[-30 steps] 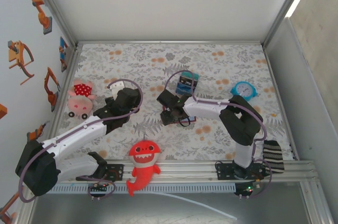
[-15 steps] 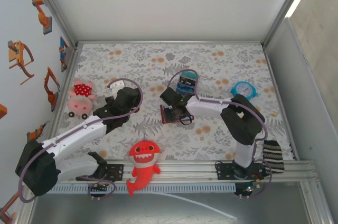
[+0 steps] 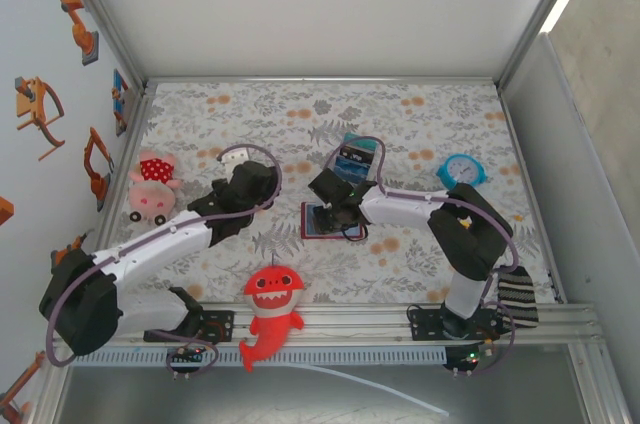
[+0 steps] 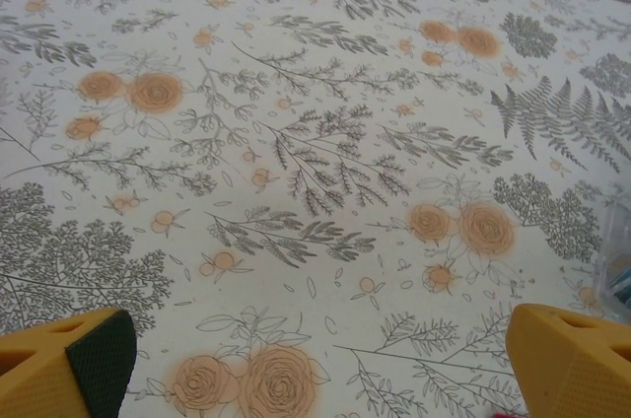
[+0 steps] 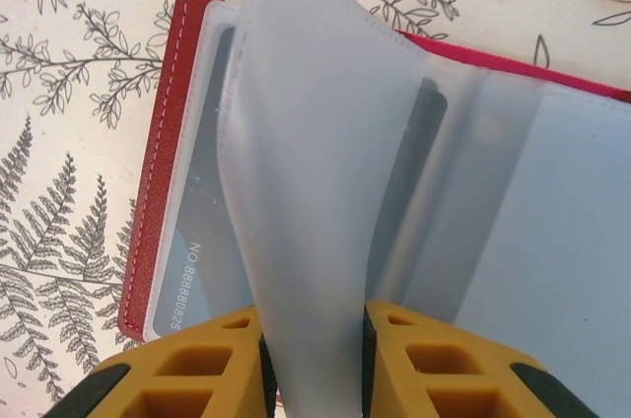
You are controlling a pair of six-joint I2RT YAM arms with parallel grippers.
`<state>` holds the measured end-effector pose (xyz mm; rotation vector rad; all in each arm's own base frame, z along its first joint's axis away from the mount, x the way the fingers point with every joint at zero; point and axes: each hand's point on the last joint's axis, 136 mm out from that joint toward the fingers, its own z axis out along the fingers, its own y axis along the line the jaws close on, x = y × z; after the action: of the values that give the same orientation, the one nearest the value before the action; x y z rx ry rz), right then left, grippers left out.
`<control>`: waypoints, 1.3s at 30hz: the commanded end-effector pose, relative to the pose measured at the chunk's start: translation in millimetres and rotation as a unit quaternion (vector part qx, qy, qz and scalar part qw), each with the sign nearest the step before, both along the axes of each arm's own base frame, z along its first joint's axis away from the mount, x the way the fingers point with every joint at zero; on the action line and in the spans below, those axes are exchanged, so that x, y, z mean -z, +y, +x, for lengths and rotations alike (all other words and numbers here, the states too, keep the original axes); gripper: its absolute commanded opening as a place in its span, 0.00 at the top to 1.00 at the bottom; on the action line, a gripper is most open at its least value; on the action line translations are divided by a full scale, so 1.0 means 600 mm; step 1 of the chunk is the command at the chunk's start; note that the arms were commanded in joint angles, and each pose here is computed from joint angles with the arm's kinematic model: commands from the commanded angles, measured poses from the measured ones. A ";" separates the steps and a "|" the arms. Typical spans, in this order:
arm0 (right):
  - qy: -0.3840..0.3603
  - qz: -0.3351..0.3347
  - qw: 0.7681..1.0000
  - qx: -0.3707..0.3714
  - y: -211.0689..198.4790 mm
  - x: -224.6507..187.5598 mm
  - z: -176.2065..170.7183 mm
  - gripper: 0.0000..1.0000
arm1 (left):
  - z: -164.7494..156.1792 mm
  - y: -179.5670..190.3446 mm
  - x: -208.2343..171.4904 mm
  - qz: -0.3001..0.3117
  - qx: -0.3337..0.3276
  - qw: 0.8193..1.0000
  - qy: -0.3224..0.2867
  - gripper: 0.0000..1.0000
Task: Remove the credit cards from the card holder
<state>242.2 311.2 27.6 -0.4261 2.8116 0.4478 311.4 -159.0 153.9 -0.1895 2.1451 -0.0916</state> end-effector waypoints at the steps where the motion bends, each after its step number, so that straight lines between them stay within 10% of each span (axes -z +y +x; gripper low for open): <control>1: -0.013 -0.005 1.000 0.023 -0.007 -0.013 0.007 0.73 | 0.011 -0.029 -0.008 -0.004 0.019 1.000 0.001 0.03; 39: -0.058 -0.077 0.991 0.097 -0.127 -0.037 0.019 0.62 | 0.000 -0.053 0.046 0.052 0.039 0.996 0.063 0.03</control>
<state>253.5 245.1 44.0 -0.2476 2.7599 0.1824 314.7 -186.8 127.6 -0.0922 2.2507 -0.0324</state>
